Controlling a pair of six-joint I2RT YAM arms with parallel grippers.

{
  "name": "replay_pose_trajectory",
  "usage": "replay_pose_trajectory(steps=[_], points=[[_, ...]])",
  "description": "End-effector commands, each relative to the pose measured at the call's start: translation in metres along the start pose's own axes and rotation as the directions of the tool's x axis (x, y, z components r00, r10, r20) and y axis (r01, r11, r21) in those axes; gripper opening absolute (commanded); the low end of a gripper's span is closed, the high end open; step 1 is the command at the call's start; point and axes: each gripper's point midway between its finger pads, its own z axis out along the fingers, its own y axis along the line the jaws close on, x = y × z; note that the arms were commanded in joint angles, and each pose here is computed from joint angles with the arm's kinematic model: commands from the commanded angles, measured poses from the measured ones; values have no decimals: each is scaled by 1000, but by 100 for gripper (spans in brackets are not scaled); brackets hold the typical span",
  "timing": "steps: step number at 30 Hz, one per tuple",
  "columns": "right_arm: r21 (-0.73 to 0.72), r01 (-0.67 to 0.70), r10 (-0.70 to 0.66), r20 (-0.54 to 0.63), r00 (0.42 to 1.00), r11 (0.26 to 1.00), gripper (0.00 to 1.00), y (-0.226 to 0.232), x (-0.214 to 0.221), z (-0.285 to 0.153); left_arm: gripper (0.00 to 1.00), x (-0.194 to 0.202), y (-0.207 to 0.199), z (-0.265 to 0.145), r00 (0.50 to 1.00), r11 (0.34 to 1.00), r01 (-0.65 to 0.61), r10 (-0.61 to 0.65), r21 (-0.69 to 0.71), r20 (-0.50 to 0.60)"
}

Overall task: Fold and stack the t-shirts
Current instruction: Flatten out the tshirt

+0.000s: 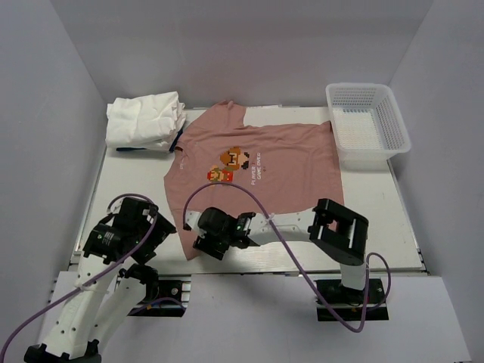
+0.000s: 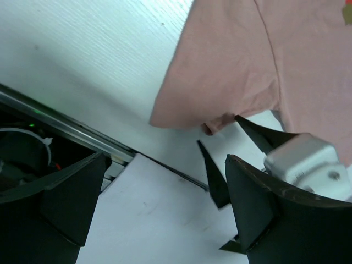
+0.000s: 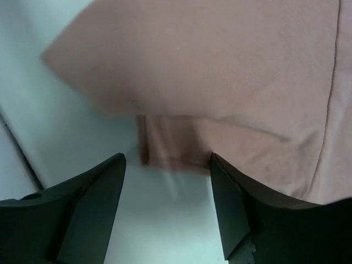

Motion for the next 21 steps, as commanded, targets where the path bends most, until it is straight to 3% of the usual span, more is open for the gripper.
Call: replay_pose_trajectory(steps=[1,3,4,5,6,7,12,16,19,21], points=[[120,10,-19,71,997,993,68,-16,-18,16,100,-12,7,-8,998,999,1,2,-50,55],[144,8,-17,63,998,990,60,-20,-20,21,100,-13,8,-6,998,997,-10,14,-72,54],[165,6,-13,37,999,986,43,-23,-19,27,100,-13,9,-6,998,997,-23,26,-73,53],[171,-3,-2,29,1000,985,32,-23,-18,27,100,-13,9,-6,998,997,-35,39,-73,52],[193,-12,11,10,1000,981,7,-25,-16,23,100,-16,7,-5,997,997,-33,38,-67,66],[187,-14,14,0,1000,982,0,-22,-13,22,100,-16,8,-5,997,997,-42,47,-68,66],[137,-84,86,-13,996,987,0,-4,-5,-14,100,-15,-1,0,996,998,-65,67,-27,63],[-31,-65,63,-75,995,997,0,28,19,-42,100,-8,-4,9,997,997,-76,77,-15,27],[-74,-54,47,-94,994,996,0,36,34,-61,100,-7,-3,13,996,996,-87,87,-26,21],[-73,-65,55,-135,989,995,44,36,58,-67,100,-7,-2,14,995,995,-98,99,-34,16]])
